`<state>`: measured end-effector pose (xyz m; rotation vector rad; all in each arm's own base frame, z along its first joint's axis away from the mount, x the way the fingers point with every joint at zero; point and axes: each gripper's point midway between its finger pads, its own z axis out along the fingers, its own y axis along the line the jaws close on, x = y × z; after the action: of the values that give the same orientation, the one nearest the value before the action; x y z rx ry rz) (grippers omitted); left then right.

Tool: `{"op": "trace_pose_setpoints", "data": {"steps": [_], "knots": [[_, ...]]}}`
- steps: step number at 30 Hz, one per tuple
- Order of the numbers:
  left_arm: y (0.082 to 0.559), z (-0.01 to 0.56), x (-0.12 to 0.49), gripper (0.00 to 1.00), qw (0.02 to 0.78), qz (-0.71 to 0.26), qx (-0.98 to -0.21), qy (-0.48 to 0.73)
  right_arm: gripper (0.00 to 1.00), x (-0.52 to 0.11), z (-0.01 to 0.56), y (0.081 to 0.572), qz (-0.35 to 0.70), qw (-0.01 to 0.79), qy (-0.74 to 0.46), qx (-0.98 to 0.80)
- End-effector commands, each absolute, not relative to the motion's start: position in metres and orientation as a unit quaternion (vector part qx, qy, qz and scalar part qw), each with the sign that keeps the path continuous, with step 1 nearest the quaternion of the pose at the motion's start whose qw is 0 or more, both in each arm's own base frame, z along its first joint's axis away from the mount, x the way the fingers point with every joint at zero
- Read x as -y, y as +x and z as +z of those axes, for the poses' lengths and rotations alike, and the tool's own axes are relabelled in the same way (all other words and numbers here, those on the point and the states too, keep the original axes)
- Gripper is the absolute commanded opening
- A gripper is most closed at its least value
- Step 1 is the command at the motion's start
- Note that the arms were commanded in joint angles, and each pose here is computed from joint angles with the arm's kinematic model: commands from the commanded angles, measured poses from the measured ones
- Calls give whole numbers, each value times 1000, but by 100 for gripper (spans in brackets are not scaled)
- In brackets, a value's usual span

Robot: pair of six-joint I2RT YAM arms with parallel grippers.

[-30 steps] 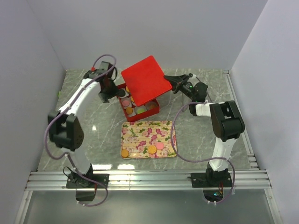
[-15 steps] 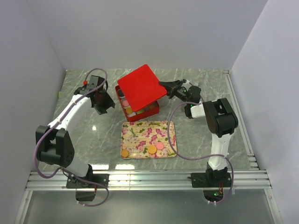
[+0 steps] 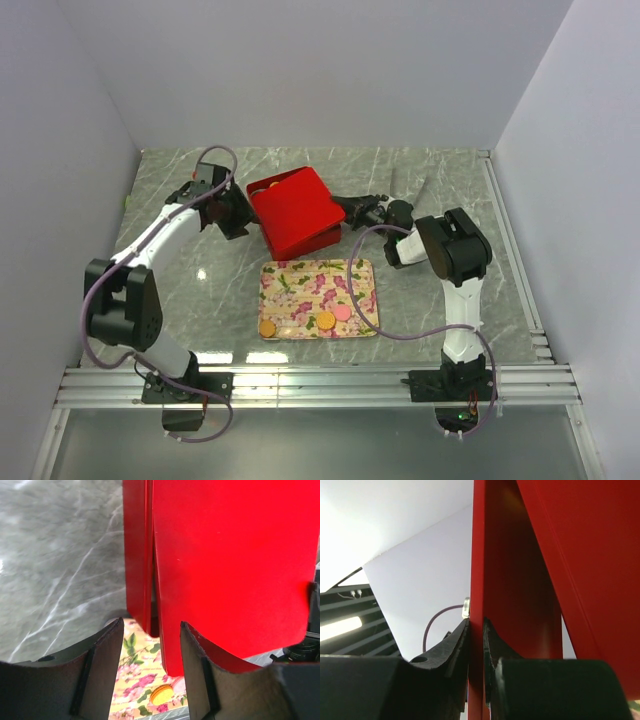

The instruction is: Pack the cookies

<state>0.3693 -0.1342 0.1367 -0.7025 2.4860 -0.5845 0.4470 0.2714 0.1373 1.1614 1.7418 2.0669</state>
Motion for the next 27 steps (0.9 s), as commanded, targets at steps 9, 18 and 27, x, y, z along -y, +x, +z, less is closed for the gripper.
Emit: {"op": "trace_pose_setpoints", "data": {"steps": [9,18,27], "knots": [[385,98,156,54,206,-245,-919,-232,2,-270,182,431,768,166,304,-539],[391,88,159,52,198,-248,-918,-238,53,-277,169,427,699,162,278,-639],[391,89,159,52,200,-248,-917,-238,59,-271,159,431,516,169,233,-807]]}}
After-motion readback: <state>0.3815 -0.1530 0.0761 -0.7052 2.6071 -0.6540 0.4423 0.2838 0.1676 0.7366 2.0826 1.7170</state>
